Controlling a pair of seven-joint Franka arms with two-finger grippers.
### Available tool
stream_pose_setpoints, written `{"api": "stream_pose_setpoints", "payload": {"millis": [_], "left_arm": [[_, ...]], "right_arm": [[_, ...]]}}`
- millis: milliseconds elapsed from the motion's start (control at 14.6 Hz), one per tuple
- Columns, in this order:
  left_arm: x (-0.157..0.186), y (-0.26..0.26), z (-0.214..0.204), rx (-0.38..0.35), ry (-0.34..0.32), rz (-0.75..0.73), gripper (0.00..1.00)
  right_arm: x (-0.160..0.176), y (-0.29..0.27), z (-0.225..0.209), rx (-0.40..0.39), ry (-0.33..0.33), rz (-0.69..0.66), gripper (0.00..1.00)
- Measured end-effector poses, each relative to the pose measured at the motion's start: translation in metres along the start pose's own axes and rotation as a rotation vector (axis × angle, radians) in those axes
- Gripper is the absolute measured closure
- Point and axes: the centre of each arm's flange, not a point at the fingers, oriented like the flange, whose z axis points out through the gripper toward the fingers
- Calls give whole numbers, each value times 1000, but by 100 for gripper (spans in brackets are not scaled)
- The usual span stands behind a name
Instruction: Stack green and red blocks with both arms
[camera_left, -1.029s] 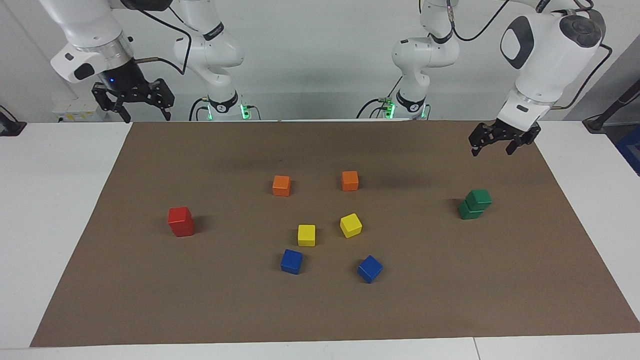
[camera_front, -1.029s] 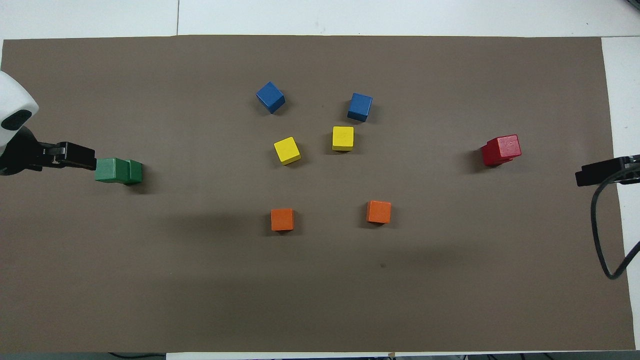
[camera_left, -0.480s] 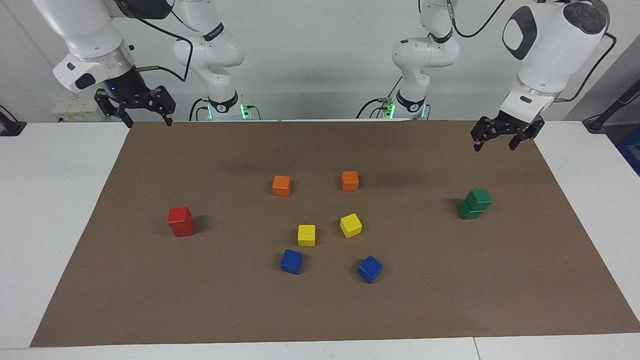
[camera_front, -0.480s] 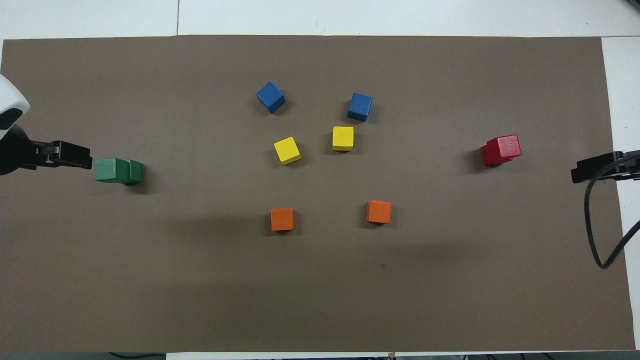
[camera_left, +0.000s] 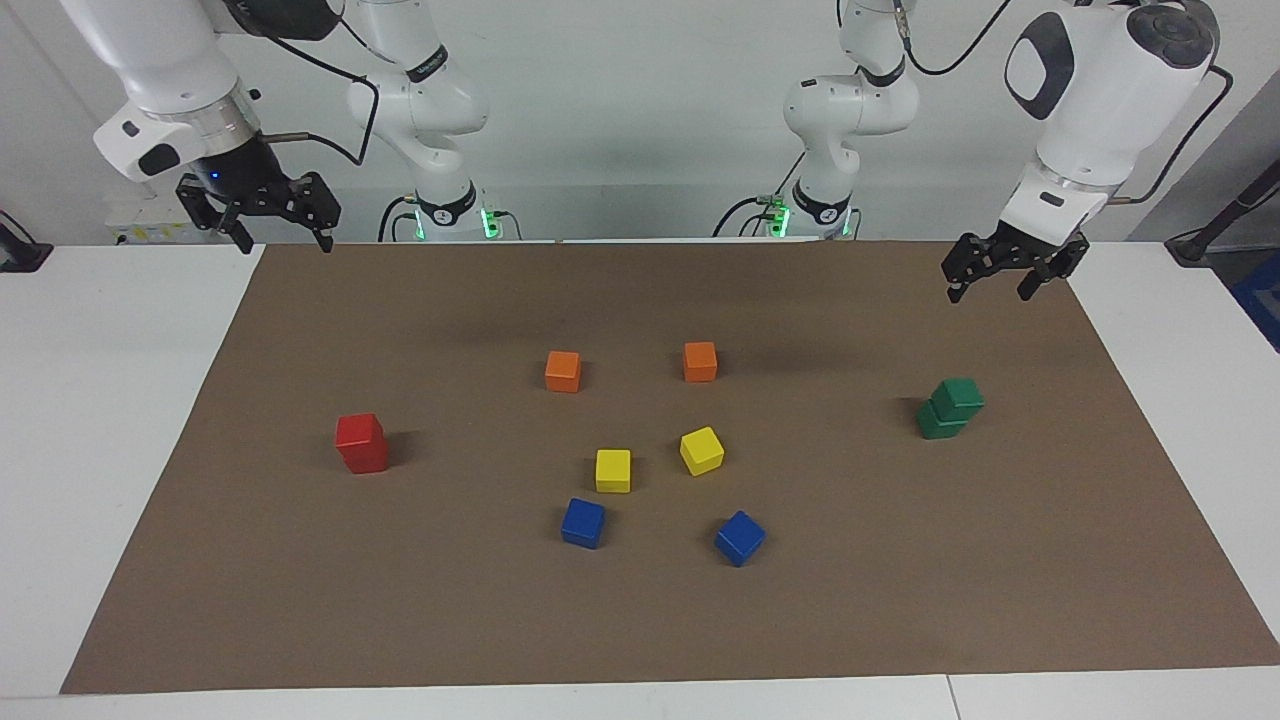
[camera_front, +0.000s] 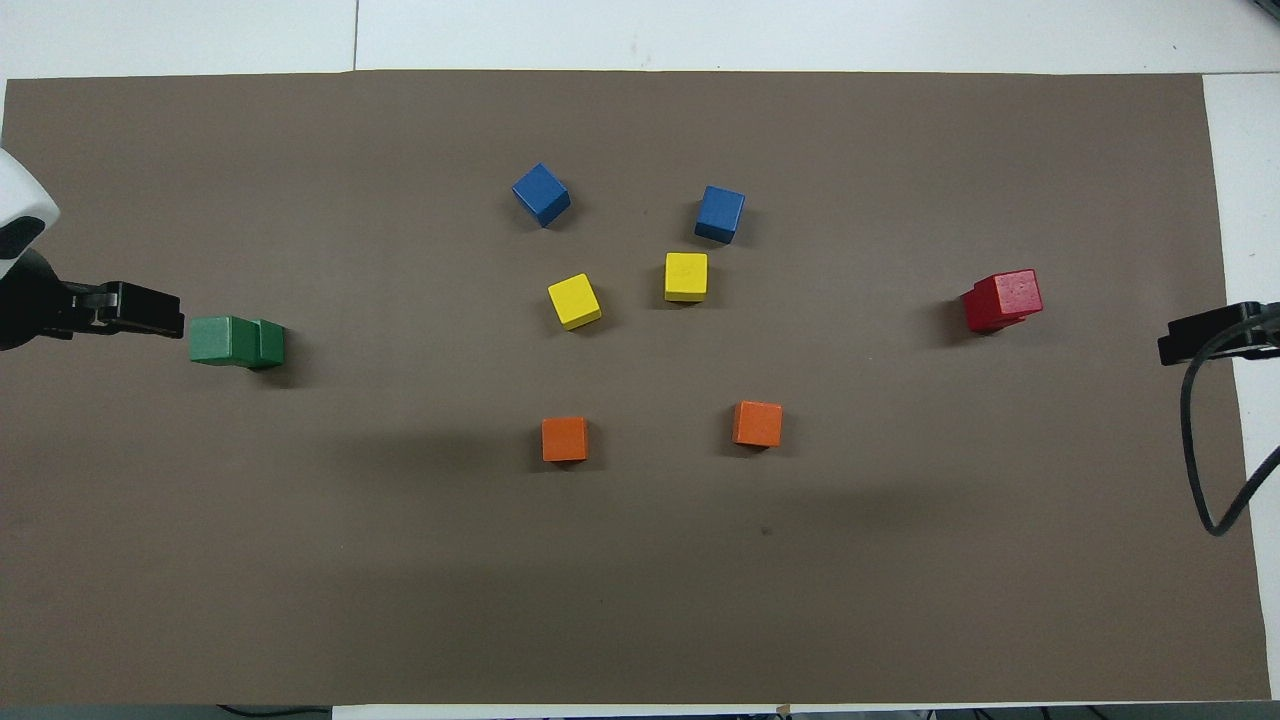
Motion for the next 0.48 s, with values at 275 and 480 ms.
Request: {"api": "stream_pose_setpoints", "payload": {"millis": [275,480], "left_arm": [[0,0,0,0,0,0,0],[0,0,0,0,0,0,0]], "right_arm": [[0,1,0,-13,-1,1,0],[0,1,0,-13,-1,1,0]]}}
